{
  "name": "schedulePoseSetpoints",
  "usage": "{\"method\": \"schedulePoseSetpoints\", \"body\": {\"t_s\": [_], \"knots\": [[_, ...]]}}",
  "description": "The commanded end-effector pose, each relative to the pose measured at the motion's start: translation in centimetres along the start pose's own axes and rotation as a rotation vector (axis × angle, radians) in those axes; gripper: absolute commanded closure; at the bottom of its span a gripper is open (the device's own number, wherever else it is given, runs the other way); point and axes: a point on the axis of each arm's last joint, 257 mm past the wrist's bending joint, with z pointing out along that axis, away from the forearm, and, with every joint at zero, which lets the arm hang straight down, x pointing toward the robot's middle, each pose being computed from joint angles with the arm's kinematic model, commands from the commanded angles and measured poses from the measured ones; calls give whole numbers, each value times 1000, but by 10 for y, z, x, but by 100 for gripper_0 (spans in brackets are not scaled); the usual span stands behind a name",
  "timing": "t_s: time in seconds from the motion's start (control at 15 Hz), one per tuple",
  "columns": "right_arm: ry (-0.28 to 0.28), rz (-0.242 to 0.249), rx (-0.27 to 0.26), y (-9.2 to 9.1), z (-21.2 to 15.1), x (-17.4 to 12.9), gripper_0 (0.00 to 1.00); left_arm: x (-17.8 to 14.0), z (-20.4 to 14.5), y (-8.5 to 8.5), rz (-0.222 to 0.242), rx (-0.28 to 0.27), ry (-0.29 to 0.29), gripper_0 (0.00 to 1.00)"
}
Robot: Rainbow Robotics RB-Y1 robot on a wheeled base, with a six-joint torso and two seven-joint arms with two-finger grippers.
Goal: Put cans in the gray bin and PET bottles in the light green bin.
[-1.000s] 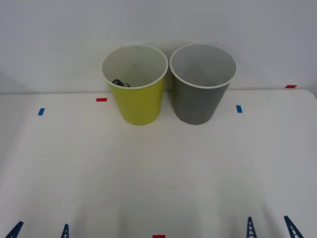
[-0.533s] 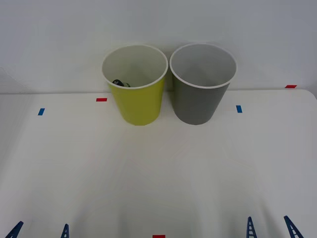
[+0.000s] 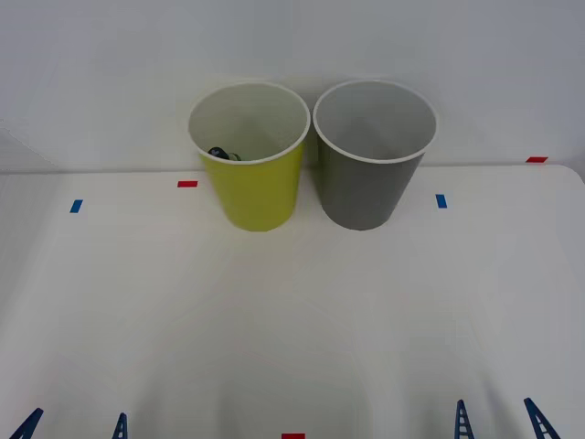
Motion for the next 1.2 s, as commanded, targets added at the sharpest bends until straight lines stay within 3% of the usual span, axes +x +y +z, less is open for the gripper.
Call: {"method": "schedulePoseSetpoints", "body": {"t_s": [0.07, 1.2], "knots": [[0, 0, 0, 0, 0, 0, 23, 0, 0, 0, 0, 0, 0, 0], [0, 0, 0, 0, 0, 0, 23, 0, 0, 0, 0, 0, 0, 0]]}}
